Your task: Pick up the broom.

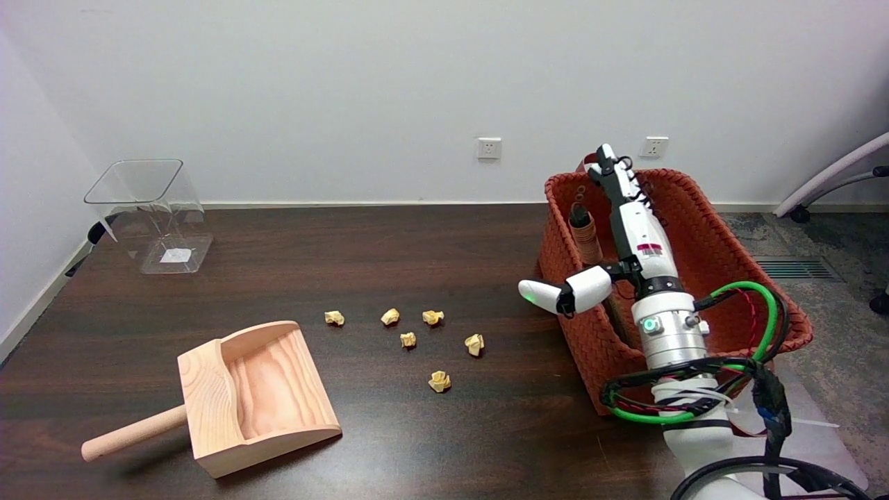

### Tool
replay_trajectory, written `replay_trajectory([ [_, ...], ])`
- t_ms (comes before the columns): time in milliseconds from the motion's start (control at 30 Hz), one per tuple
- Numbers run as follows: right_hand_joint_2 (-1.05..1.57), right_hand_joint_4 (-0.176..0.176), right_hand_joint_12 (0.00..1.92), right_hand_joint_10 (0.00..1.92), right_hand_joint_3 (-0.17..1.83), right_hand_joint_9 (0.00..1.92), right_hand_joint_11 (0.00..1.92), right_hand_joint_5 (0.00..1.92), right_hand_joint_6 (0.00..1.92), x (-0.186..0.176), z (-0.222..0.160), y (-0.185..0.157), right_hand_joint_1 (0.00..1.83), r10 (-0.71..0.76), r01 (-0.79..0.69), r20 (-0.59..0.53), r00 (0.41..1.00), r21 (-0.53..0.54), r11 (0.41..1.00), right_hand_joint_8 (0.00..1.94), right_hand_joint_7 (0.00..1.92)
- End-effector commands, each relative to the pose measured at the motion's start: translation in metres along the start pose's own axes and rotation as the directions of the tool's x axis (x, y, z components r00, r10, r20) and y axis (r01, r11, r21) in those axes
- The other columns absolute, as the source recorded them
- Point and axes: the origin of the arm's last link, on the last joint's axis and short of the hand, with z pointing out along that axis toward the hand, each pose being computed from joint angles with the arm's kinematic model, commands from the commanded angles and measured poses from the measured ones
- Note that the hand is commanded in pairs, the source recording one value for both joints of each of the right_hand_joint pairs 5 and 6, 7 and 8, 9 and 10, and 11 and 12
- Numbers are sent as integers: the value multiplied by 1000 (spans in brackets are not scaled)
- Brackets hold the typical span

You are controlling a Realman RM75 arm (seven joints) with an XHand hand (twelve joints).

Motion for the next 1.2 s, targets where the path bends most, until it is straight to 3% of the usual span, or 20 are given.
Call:
replay_trajectory([
  [33, -307, 0, 133, 133, 957, 133, 133, 133, 133, -7, -10, -1, 960, 103, -101, 52, 993, -55, 993, 368, 368],
  [267, -259, 0, 260, 260, 929, 260, 260, 260, 260, -11, -8, 9, 969, 219, -213, 47, 975, -98, 972, 462, 462],
  [733, -242, 0, 377, 377, 926, 377, 377, 377, 377, -14, -4, 11, 974, 255, -250, 42, 966, -97, 963, 546, 546],
  [900, -190, 0, 452, 452, 897, 452, 452, 452, 452, -16, -3, 11, 985, 298, -292, 41, 954, -104, 951, 765, 765],
  [1200, -111, 0, 843, 843, 883, 843, 843, 843, 843, -16, 1, 8, 980, 320, -315, 40, 947, -96, 944, 1257, 1257],
])
